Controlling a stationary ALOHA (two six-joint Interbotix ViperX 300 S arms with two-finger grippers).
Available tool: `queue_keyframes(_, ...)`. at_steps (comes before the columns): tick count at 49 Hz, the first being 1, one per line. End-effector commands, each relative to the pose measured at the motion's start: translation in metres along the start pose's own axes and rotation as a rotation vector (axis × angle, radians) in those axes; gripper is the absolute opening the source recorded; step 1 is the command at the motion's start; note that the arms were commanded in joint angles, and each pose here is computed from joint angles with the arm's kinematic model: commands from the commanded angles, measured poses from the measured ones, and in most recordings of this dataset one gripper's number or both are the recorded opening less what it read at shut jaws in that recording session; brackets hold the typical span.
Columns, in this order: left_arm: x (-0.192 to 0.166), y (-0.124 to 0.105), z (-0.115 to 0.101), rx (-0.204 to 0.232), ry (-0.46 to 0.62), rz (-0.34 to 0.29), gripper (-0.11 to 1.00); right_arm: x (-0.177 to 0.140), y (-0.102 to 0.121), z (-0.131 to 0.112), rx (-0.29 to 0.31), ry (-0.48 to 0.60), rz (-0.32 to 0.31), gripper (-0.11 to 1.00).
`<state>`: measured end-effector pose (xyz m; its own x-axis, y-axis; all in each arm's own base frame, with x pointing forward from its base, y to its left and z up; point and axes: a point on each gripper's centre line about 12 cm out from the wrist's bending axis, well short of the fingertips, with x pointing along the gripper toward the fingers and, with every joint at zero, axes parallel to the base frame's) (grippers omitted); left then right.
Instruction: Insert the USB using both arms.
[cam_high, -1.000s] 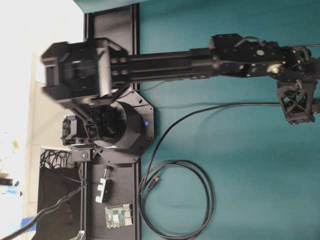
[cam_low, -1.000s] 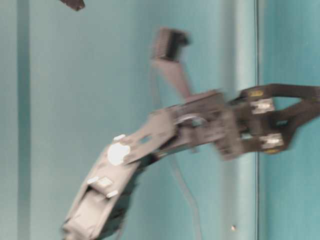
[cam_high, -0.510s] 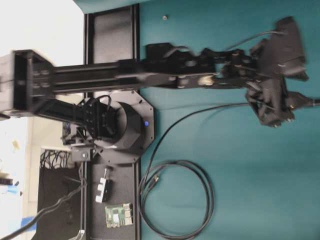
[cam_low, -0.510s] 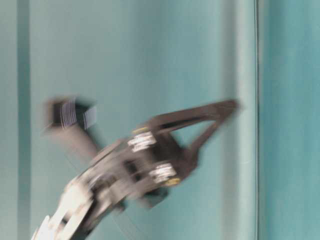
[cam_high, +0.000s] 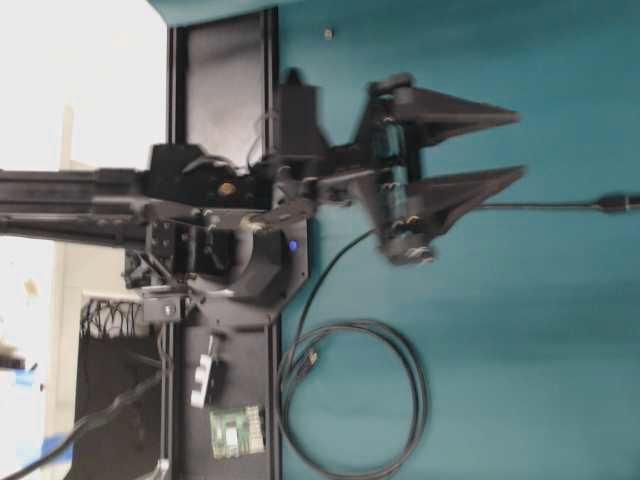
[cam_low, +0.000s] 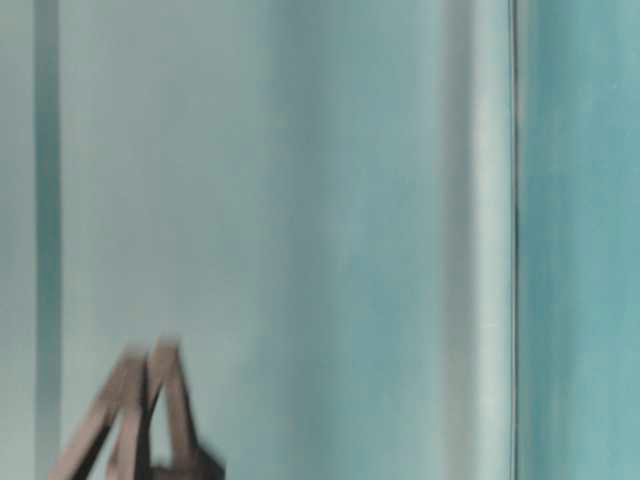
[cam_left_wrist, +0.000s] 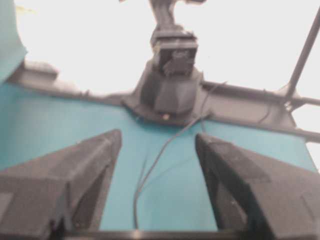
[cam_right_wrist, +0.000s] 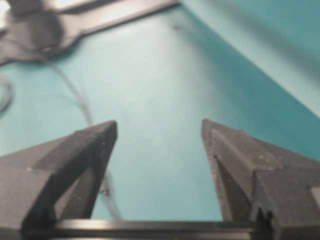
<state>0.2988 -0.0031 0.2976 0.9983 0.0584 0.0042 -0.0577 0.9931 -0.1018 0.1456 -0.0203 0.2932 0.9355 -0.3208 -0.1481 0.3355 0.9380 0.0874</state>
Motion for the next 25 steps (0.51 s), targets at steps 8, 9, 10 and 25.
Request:
queue_keyframes(8,-0.062,0.007,0.02,0.107,-0.096,-0.003,0.77,-0.001,0.004,-0.007,-0.147,-0.007,0.052,0.75)
queue_keyframes(9,-0.068,0.008,0.022,0.114,-0.103,-0.003,0.77,-0.001,0.004,-0.008,-0.146,-0.007,0.05,0.75)
queue_keyframes(10,-0.074,0.009,0.022,0.122,-0.111,-0.002,0.77,-0.001,0.003,-0.009,-0.146,-0.006,0.05,0.75)
queue_keyframes(25,-0.124,0.025,0.0,0.136,-0.043,0.036,0.77,0.0,0.004,-0.028,-0.115,0.016,0.087,0.75)
